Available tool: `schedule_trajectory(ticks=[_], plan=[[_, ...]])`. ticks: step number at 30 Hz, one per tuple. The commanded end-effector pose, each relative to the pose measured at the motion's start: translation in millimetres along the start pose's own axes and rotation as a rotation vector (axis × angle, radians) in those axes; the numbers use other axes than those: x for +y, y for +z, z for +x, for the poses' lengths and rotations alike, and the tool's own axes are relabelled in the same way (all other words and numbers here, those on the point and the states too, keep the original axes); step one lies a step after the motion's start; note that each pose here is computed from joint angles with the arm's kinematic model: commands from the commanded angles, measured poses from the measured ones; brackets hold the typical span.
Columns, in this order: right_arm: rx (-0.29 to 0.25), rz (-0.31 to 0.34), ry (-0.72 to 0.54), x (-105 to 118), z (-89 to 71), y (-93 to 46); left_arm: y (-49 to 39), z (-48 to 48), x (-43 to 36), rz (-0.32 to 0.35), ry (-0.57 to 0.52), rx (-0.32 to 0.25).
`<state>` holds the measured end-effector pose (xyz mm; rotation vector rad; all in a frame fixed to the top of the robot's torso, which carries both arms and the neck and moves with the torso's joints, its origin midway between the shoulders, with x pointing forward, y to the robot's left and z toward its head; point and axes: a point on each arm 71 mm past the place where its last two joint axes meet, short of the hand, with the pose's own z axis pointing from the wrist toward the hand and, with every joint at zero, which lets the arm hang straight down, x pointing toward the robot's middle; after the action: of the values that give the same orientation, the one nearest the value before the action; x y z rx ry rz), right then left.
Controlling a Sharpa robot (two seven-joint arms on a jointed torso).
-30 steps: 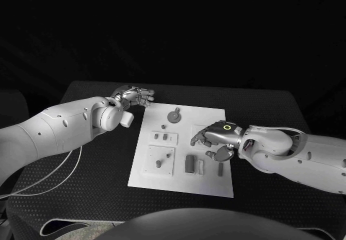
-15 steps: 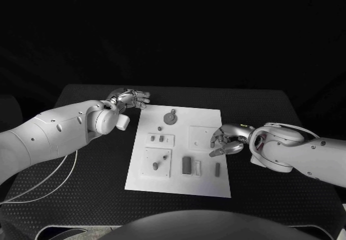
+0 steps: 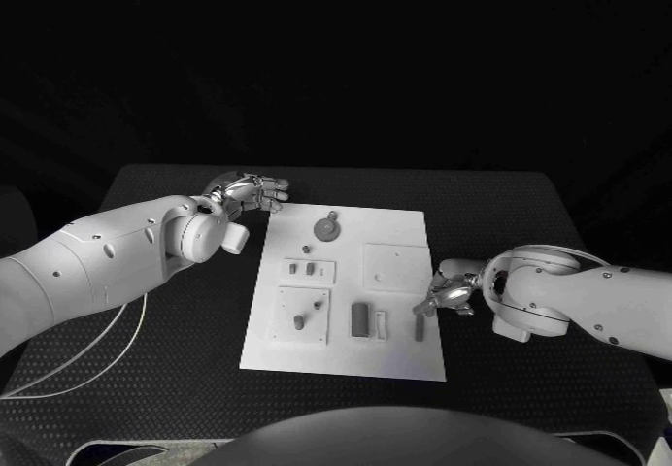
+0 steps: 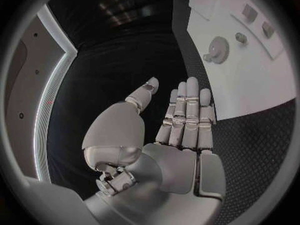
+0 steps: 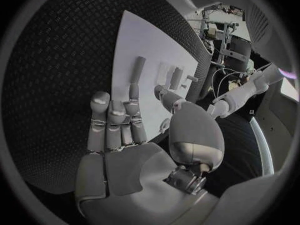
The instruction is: Assemble the parts on the task board
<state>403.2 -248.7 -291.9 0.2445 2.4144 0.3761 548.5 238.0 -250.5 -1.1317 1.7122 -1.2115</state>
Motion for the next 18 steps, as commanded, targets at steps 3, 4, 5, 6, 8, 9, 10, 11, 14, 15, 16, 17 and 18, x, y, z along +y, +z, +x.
schedule_trajectory(ticks=[3, 4, 5, 6, 8, 9, 10, 11, 14, 15, 16, 17, 18], plan=[[0.091, 0.105, -0.005, -7, 8.9, 1.1, 0.0, 3.5, -1.1, 0.006, 0.004, 0.029], [0.093, 0.105, -0.004, -7, 10.0, 1.4, -0.1, 3.4, -1.1, 0.006, 0.004, 0.029], [0.092, 0.105, 0.001, -7, 10.5, 1.7, -0.2, 3.6, -1.1, 0.006, 0.004, 0.031], [0.091, 0.105, 0.004, -7, 10.9, 2.0, -0.3, 3.5, -1.0, 0.005, 0.004, 0.031], [0.097, 0.105, 0.005, -5, 12.6, 3.3, -0.4, 3.8, -1.1, 0.006, 0.005, 0.032], [0.100, 0.103, 0.006, -4, 13.8, 4.0, -0.4, 3.9, -1.2, 0.006, 0.005, 0.032], [0.105, 0.102, 0.006, -3, 15.1, 4.8, -0.5, 4.2, -1.2, 0.006, 0.005, 0.034], [0.106, 0.102, 0.008, -3, 16.4, 5.3, -0.5, 4.3, -1.2, 0.006, 0.006, 0.033], [0.102, 0.102, 0.018, -2, 20.6, 7.6, -0.9, 4.5, -1.2, 0.006, 0.006, 0.035], [0.103, 0.103, 0.018, -1, 21.6, 8.2, -0.9, 4.4, -1.2, 0.006, 0.006, 0.035], [0.107, 0.102, 0.016, -1, 22.6, 9.2, -1.0, 4.3, -1.2, 0.006, 0.006, 0.035], [0.107, 0.100, 0.016, 0, 23.5, 10.1, -1.0, 4.1, -1.1, 0.006, 0.006, 0.034], [0.111, 0.098, 0.016, 1, 25.2, 11.0, -1.1, 3.9, -1.1, 0.006, 0.006, 0.034]])
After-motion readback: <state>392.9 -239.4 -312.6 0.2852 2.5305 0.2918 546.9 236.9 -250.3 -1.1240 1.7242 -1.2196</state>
